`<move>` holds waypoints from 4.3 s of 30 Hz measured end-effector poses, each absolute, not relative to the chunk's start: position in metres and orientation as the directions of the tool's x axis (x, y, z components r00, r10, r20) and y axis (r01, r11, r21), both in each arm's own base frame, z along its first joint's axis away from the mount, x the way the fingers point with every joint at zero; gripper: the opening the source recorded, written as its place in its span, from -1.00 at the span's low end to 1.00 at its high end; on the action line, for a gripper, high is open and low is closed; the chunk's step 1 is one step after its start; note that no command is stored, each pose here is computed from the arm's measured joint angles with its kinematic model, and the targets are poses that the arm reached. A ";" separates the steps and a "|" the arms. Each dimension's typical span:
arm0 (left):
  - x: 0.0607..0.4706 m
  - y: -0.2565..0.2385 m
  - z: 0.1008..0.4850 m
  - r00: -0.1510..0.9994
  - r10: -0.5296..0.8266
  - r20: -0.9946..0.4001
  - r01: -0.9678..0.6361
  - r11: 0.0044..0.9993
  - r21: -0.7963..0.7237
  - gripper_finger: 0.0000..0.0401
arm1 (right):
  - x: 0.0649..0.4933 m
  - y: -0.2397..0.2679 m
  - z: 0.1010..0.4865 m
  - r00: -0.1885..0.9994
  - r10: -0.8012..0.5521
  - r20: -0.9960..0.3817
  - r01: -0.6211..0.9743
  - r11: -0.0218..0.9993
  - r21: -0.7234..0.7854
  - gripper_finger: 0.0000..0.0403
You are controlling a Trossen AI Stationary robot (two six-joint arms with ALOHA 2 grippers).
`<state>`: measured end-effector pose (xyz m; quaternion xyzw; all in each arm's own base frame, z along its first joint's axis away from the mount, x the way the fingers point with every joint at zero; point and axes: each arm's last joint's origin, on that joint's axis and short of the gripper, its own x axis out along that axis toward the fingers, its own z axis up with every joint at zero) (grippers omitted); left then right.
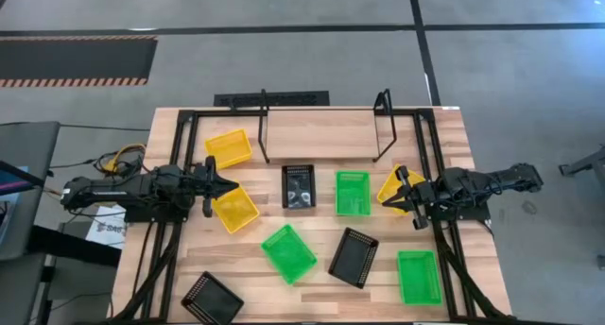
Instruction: Stack baskets on shelf by color
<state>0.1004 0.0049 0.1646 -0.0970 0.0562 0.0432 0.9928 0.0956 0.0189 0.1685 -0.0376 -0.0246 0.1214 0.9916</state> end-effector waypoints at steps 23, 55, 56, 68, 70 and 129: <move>0.101 0.006 0.166 0.987 0.125 -0.097 -0.158 0.790 -0.593 -1.00 | 0.096 0.019 0.169 0.969 0.242 0.040 -0.239 0.968 -0.081 -0.81; 0.090 0.016 0.219 0.825 0.468 0.317 -0.295 0.835 -0.465 -1.00 | 0.055 0.009 0.305 0.627 0.079 0.775 -0.150 0.989 0.020 -0.81; 0.088 0.016 0.226 0.824 0.455 0.337 -0.282 0.846 -0.453 -1.00 | 0.058 0.009 0.316 0.668 0.067 0.741 -0.136 0.990 0.033 -0.81; 0.081 0.012 0.294 0.872 0.339 0.354 -0.263 0.933 -0.244 -1.00 | 0.114 0.005 0.447 0.929 -0.367 -0.043 0.370 0.925 0.085 -0.54; 0.082 0.012 0.296 0.883 0.339 0.324 -0.272 0.933 -0.236 -1.00 | 0.117 0.004 0.459 0.895 -0.415 -0.164 0.429 0.901 0.063 -0.46; 0.089 0.010 0.285 0.942 0.281 0.183 -0.226 0.936 -0.271 -1.00 | 0.323 -0.097 0.216 0.049 0.017 -0.999 0.101 0.995 0.022 -0.25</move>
